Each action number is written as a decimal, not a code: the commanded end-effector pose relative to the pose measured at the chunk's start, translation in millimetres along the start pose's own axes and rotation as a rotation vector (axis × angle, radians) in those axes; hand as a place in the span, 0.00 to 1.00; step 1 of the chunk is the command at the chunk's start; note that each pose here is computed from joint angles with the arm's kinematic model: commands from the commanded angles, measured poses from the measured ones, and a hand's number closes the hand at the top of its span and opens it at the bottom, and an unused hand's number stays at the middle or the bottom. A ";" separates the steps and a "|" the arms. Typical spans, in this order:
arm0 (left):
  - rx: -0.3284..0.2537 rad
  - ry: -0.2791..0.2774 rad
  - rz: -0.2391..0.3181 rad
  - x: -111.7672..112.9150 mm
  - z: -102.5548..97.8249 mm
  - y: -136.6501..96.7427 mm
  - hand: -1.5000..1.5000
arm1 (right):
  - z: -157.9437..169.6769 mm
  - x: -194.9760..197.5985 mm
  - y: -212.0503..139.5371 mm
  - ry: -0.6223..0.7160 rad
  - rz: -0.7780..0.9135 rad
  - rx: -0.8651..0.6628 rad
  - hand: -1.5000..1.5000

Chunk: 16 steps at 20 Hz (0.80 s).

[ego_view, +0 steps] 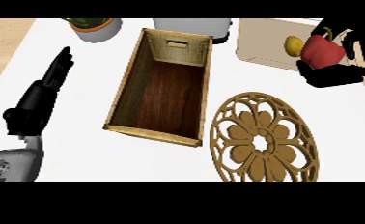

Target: Pick the bell pepper from the placemat and place it in the basket

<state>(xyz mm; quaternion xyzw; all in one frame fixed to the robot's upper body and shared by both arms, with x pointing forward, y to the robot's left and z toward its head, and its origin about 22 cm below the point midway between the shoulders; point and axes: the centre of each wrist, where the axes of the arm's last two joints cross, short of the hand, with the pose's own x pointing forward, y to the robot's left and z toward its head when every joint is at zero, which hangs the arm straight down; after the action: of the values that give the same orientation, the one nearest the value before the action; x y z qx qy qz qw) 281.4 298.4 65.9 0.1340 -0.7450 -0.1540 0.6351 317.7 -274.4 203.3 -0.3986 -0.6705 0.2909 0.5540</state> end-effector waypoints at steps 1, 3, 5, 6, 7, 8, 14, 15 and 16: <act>-0.009 -0.018 -0.004 3.2 2.3 6.5 0.50 | 3.9 43.4 -43.3 -0.147 -0.206 -0.086 1.00; -0.021 -0.029 -0.013 22.0 -8.2 2.5 0.50 | 2.0 59.1 -70.8 -0.180 -0.186 -0.112 1.00; 0.002 -0.005 -0.023 4.5 -14.5 5.2 0.50 | 9.4 78.9 -89.9 -0.215 -0.201 -0.059 1.00; -0.007 -0.021 -0.019 1.1 -0.8 -4.6 0.50 | 7.3 83.3 -103.4 -0.233 -0.209 -0.032 1.00; -0.016 -0.025 -0.006 4.0 -11.8 -8.6 0.50 | 0.4 112.3 -97.7 -0.248 -0.214 -0.042 1.00; -0.040 -0.016 -0.006 4.2 -2.7 -10.3 0.50 | 2.9 122.8 -101.7 -0.251 -0.251 -0.030 1.00; -0.033 -0.037 -0.012 16.0 -6.5 -7.2 0.50 | -2.6 197.6 -114.9 -0.253 -0.260 0.086 1.00; -0.026 -0.020 -0.005 -4.9 -8.3 -0.7 0.50 | -10.2 218.1 -110.8 -0.240 -0.242 0.101 1.00; -0.026 -0.021 0.006 6.6 -10.5 7.9 0.50 | -9.3 224.6 -99.6 -0.235 -0.243 0.111 1.00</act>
<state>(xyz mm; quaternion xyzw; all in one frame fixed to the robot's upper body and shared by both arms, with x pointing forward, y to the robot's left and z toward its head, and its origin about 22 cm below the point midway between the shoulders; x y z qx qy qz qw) 287.2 294.9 72.1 0.1253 -0.7502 -0.1676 0.6272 290.5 -174.9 383.9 -0.2550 -0.7680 0.2815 0.5157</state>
